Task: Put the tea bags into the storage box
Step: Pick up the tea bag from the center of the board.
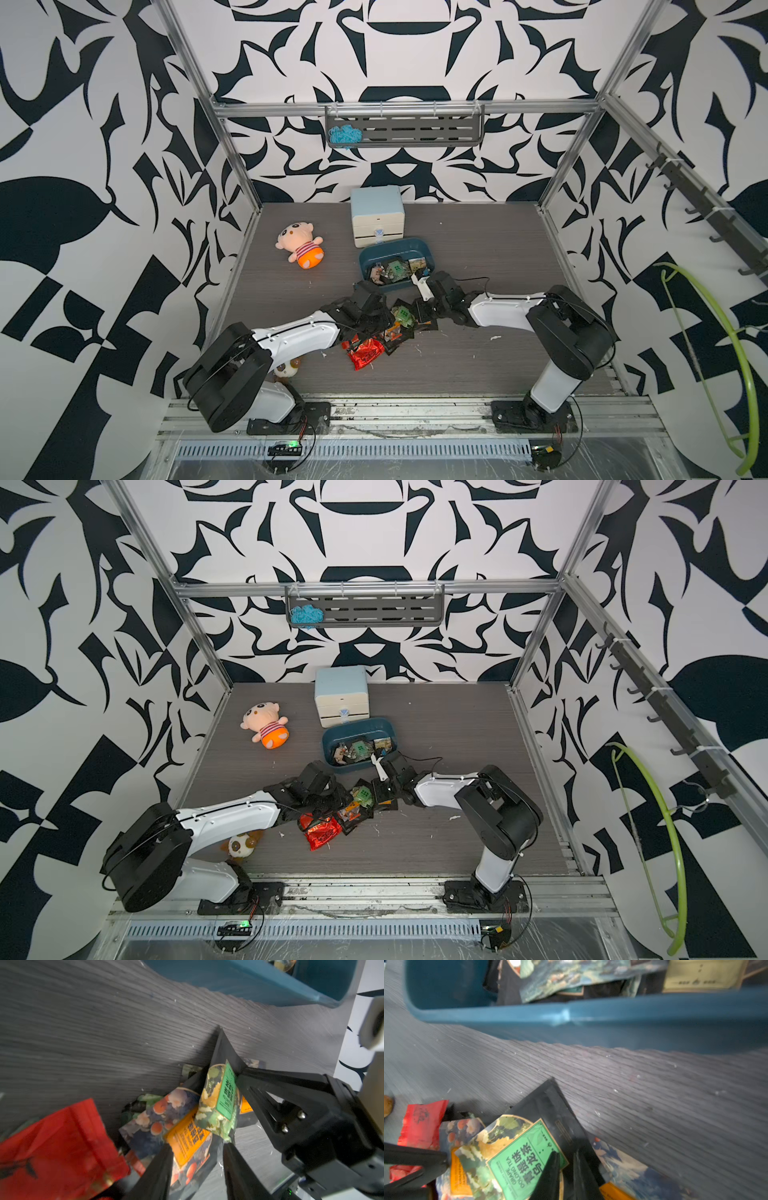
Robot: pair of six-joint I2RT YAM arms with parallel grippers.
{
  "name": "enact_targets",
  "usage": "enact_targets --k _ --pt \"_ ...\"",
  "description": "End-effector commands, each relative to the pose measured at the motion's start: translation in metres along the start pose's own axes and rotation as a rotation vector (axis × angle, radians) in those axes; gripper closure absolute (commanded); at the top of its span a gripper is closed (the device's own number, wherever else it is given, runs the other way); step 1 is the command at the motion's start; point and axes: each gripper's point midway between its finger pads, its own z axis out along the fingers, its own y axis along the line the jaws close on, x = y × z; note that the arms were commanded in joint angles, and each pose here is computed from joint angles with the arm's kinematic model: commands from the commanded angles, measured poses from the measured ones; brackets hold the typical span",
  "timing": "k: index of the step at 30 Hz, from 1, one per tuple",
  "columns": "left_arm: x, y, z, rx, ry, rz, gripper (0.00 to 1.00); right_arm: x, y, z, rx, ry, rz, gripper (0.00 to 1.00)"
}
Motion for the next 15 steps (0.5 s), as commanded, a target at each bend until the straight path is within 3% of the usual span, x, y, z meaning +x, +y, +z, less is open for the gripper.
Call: enact_targets --k 1,15 --pt "-0.006 -0.008 0.004 0.013 -0.024 -0.013 0.55 -0.007 0.004 -0.003 0.006 -0.007 -0.018 0.82" --pt "-0.019 -0.024 0.026 0.008 -0.032 -0.016 0.58 -0.005 0.007 -0.008 -0.012 -0.007 -0.007 0.82"
